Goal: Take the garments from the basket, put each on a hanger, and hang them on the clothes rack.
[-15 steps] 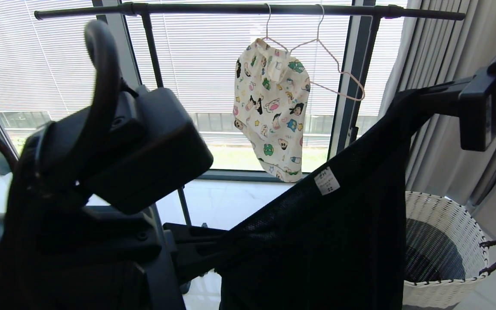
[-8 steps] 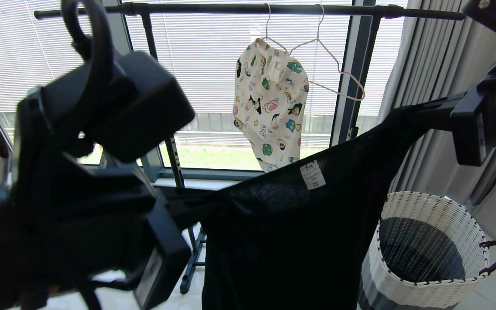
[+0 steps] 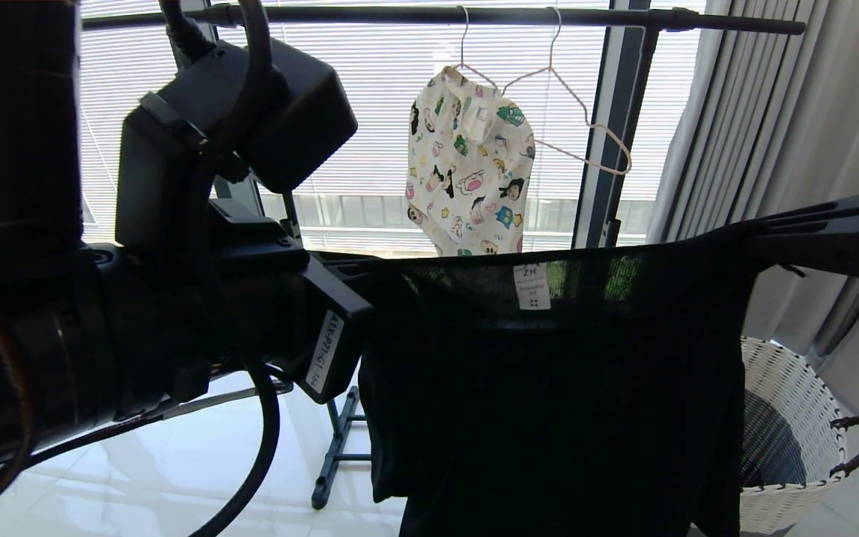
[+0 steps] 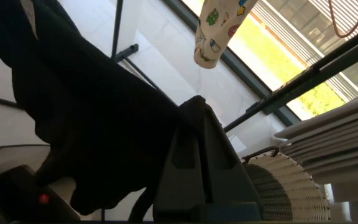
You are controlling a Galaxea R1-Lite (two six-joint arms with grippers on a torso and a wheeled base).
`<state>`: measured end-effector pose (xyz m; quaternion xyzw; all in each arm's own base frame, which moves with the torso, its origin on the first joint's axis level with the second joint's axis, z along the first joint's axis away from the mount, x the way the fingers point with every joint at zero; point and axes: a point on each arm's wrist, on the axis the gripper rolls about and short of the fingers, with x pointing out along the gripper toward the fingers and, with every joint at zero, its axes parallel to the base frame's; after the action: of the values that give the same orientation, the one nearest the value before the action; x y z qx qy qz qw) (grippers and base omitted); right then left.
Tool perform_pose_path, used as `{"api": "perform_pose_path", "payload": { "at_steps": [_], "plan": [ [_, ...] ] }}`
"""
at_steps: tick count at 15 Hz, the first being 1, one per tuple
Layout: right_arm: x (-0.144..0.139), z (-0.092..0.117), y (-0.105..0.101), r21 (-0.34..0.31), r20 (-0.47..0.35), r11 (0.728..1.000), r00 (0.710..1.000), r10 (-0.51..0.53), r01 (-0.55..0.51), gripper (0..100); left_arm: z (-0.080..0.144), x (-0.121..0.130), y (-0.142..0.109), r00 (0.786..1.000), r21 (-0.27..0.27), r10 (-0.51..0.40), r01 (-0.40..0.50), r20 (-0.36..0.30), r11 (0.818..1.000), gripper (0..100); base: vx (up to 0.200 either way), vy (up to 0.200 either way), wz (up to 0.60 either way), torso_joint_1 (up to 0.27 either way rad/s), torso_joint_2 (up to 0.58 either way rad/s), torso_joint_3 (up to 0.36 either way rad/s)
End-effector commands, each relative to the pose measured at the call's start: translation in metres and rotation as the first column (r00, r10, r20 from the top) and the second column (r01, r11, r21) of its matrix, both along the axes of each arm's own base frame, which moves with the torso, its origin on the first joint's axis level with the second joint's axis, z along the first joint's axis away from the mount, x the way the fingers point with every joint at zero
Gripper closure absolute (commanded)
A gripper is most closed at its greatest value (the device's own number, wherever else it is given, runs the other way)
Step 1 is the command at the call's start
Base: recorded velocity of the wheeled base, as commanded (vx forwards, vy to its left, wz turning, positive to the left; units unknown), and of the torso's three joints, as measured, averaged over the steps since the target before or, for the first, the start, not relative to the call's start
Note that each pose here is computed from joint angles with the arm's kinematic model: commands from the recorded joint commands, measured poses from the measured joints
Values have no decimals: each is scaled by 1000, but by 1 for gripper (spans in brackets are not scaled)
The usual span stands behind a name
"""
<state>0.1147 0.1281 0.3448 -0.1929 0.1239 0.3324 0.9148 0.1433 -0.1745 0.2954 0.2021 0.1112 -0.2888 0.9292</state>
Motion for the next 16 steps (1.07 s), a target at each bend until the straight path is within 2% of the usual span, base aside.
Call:
{"api": "perform_pose_path", "payload": {
  "at_steps": [1, 3, 4, 5, 6, 7, 8, 10, 11, 12, 13, 14, 15, 16],
  "plan": [
    [-2, -1, -1, -1, 0, 1000, 1000, 7, -7, 0, 0, 1, -1, 1000, 2, 11, -11, 3, 1000, 100, 0, 0, 0, 0, 0, 0],
    [-12, -8, -7, -16, -12, 1000, 1000, 27, -27, 0, -3, 5, -3, 998, 26, 65, -66, 11, 998, 100, 0, 0, 0, 0, 0, 0],
    [-20, -18, -15, -47, -37, 998, 999, 37, -39, 0, -6, 9, -5, 993, 49, 117, -118, 23, 992, 100, 0, 0, 0, 0, 0, 0],
    [-25, -23, -21, -61, -49, 997, 998, 37, -40, 0, -8, 11, -5, 988, 72, 152, -154, 34, 985, 100, 0, 0, 0, 0, 0, 0],
    [-33, -32, -33, -71, -58, 997, 998, 32, -37, 0, -13, 13, -3, 974, 107, 220, -224, 52, 969, 100, 0, 0, 0, 0, 0, 0],
    [-35, -34, -35, -71, -58, 997, 998, 31, -35, 0, -15, 15, -2, 970, 116, 239, -244, 53, 963, 100, 0, 0, 0, 0, 0, 0],
    [-40, -35, -46, -60, -50, 998, 999, 2, -5, 0, -22, 21, 6, 953, 146, 298, -303, 53, 942, 100, 0, 0, 0, 0, 0, 0],
    [-35, -43, -62, -81, -47, 987, 989, -139, 135, 0, -20, 19, 27, 934, 146, 352, -357, 60, 923, 100, 0, 0, 0, 0, 0, 0],
    [-31, -51, -75, -123, -35, 964, 969, -243, 238, 0, -19, 11, 49, 921, 183, 383, -389, 65, 903, 100, 0, 0, 0, 0, 0, 0],
    [-28, -57, -88, -173, -14, 927, 940, -342, 334, 0, -19, -2, 75, 905, 232, 419, -423, 67, 876, 100, 0, 0, 0, 0, 0, 0],
    [-25, -62, -98, -208, -2, 885, 905, -426, 416, 0, -21, -13, 96, 891, 249, 449, -450, 65, 858, 100, 0, 0, 0, 0, 0, 0],
    [-21, -68, -104, -215, -2, 852, 872, -489, 478, 0, -25, -21, 114, 871, 237, 489, -487, 56, 841, 100, 0, 0, 0, 0, 0, 0],
    [-20, -71, -106, -215, -2, 842, 861, -508, 496, 0, -27, -23, 119, 860, 233, 507, -505, 53, 831, 100, 0, 0, 0, 0, 0, 0],
    [-17, -78, -110, -211, -1, 814, 832, -554, 541, 0, -35, -31, 135, 828, 224, 559, -552, 39, 803, 100, 0, 0, 0, 0, 0, 0]
  ]
}}
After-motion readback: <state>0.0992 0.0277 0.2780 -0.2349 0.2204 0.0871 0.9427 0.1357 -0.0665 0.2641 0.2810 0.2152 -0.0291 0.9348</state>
